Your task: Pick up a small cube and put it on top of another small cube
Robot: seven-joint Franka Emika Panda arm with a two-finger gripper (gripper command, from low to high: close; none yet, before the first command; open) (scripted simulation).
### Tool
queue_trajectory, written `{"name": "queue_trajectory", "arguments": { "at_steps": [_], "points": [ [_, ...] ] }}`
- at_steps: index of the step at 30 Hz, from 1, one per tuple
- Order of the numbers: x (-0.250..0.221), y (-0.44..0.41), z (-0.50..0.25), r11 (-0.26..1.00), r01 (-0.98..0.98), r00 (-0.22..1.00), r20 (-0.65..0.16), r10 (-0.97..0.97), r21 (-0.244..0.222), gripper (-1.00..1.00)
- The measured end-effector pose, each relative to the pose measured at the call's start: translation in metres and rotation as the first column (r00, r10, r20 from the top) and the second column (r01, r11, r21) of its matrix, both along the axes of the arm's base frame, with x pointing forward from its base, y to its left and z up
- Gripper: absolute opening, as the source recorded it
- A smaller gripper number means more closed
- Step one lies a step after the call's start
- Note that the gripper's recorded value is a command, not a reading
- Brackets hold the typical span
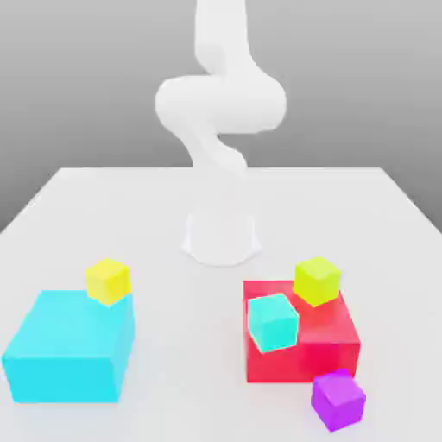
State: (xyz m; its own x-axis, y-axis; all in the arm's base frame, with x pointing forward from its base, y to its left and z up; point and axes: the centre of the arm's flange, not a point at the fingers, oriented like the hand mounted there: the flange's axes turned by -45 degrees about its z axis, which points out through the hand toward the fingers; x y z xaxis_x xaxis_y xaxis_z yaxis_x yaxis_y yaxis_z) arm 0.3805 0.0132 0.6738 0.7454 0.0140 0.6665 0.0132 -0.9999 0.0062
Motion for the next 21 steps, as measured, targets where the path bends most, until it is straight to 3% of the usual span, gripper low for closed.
{"name": "queue_trajectory", "arguments": {
  "at_steps": [11, 21],
  "points": [
    [0.096, 0.067, -0.194, 0.99, -0.136, 0.945, -0.307, 0.114, -0.049, 0.0],
    [0.094, 0.13, -0.385, 0.957, -0.289, 0.8, -0.557, 0.221, -0.035, 0.0]
  ]
}}
